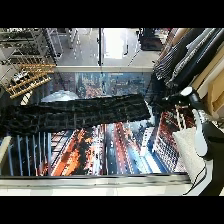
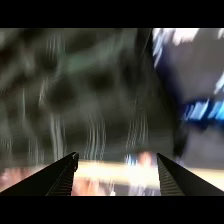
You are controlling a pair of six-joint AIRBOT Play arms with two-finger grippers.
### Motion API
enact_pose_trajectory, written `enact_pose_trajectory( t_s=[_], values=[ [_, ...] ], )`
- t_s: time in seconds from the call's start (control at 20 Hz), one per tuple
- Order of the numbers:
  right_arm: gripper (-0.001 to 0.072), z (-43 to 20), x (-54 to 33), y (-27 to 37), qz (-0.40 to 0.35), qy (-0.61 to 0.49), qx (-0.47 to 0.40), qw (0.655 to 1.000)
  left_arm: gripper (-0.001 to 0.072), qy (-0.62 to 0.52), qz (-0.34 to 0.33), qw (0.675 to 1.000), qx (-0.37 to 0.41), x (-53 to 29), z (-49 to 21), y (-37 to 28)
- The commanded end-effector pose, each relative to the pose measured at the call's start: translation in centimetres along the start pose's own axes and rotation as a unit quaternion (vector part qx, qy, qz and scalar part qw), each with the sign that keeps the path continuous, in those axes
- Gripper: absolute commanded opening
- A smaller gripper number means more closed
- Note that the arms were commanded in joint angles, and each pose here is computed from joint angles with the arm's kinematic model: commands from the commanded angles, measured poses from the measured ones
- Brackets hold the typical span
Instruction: Fold the clothes and pants, and hang the long-sleeved shirts on hangers.
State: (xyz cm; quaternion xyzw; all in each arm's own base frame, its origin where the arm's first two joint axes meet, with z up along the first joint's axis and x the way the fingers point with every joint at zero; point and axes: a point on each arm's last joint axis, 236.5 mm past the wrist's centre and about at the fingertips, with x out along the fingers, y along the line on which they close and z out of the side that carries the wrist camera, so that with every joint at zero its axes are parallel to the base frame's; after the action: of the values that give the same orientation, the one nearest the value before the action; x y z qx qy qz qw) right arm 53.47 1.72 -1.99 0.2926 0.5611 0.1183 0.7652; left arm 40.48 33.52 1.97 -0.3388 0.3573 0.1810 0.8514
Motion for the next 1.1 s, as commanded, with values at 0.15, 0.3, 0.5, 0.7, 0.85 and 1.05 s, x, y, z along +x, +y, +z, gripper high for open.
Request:
enact_pose_trajectory(
  t_s=[0.15,0.3,0.5,0.7,0.85,1.05],
  values=[
    [0.0561,-7.6,2.7,1.9,0.104,0.063,0.115,0.986,0.0703,0.135,0.014,0.987,-0.082,1.3,-7.2,1.5],
    [0.0561,-6.5,3.9,0.6,0.081,0.033,0.148,0.985,0.0702,0.139,0.013,0.986,-0.096,3.5,-7.8,1.3],
    [0.0562,-6.7,5.2,-1.4,0.047,0.032,0.170,0.984,0.0702,0.132,0.028,0.986,-0.101,6.4,-8.3,1.3],
    [0.0561,-4.7,7.3,-2.4,0.031,-0.015,0.186,0.982,0.0695,0.107,0.037,0.987,-0.114,9.3,-8.0,0.3],
    [0.0512,-1.8,8.4,-2.3,0.032,-0.081,0.195,0.977,0.0535,0.080,0.041,0.989,-0.117,11.2,-7.4,-0.3],
    [0.0301,-0.4,10.0,-1.5,0.029,-0.092,0.170,0.981,0.0024,0.032,0.039,0.991,-0.124,12.3,-5.6,-1.9]
  ],
)
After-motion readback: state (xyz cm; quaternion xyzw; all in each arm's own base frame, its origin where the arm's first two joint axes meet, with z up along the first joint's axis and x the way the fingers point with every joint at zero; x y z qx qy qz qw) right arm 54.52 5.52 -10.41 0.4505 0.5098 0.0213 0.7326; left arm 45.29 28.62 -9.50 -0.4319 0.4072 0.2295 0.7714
